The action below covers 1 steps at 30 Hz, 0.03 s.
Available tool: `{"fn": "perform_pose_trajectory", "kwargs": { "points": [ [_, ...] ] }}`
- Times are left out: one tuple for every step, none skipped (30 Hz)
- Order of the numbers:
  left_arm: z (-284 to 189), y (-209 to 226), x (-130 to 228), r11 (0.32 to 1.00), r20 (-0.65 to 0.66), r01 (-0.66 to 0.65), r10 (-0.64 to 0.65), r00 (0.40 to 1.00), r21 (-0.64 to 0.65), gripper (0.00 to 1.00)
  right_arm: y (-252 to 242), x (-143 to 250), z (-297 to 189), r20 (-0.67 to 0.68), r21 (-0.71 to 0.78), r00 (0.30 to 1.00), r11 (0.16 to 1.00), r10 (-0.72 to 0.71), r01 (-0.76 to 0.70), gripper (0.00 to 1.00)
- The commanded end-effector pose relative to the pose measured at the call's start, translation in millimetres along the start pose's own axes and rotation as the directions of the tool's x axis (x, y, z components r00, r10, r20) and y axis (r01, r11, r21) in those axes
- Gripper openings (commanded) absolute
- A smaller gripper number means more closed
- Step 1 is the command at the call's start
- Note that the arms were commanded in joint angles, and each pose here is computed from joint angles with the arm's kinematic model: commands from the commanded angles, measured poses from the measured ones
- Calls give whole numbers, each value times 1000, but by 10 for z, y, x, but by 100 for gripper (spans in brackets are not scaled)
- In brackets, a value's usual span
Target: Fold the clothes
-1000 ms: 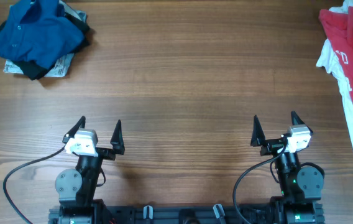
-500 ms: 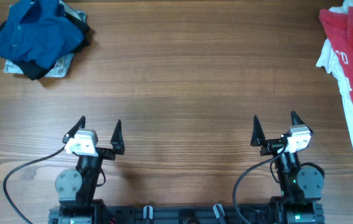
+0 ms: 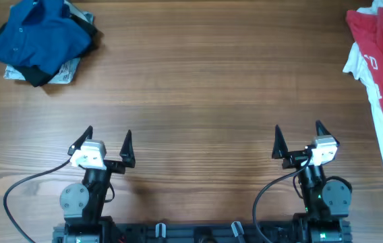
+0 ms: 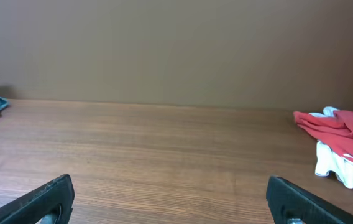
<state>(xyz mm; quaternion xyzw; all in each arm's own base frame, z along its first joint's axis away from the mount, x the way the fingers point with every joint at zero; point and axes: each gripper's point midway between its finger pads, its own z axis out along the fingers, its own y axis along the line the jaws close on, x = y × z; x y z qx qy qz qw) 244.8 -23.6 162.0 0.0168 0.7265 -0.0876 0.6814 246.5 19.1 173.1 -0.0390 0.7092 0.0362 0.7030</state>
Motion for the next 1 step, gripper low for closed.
{"fn": "perform_pose_trajectory", "kwargs": {
  "points": [
    [-6,44,5,1000,1,-19,19,1000,-23,100,-20,-31,-7,15,13,1000,1000,4,-4,100]
  ]
}}
